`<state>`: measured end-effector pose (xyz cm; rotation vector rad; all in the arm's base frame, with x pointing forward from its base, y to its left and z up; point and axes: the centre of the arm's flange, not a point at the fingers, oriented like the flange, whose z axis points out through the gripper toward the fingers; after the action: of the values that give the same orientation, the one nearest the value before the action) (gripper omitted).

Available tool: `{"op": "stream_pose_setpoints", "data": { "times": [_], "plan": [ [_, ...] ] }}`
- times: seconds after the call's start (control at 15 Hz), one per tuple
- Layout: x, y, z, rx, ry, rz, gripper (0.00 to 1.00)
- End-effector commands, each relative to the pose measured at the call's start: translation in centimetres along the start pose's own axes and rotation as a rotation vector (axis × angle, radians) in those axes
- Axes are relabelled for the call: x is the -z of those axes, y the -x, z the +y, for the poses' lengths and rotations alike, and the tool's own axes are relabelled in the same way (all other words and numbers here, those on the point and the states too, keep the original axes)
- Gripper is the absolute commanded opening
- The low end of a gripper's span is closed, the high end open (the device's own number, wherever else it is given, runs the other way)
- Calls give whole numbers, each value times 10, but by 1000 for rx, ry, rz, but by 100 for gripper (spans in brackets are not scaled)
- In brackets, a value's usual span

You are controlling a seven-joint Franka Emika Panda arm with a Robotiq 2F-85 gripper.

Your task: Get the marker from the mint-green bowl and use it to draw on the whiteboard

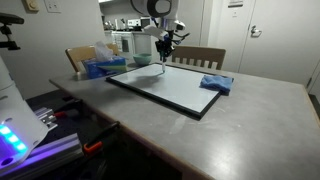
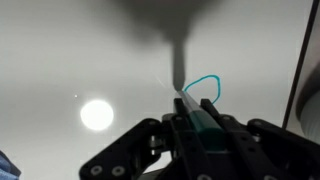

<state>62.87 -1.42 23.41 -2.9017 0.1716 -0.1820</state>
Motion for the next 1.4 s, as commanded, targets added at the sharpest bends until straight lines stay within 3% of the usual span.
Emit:
{"op": "stream_pose_setpoints", "data": {
  "times": [0.0,0.8,1.33],
  "plan": [
    [3,8,11,-10,-5,-42,5],
    [2,10,32,-26,73,-36,5],
    [-8,-1,36,49,155,-11,5]
  ]
}}
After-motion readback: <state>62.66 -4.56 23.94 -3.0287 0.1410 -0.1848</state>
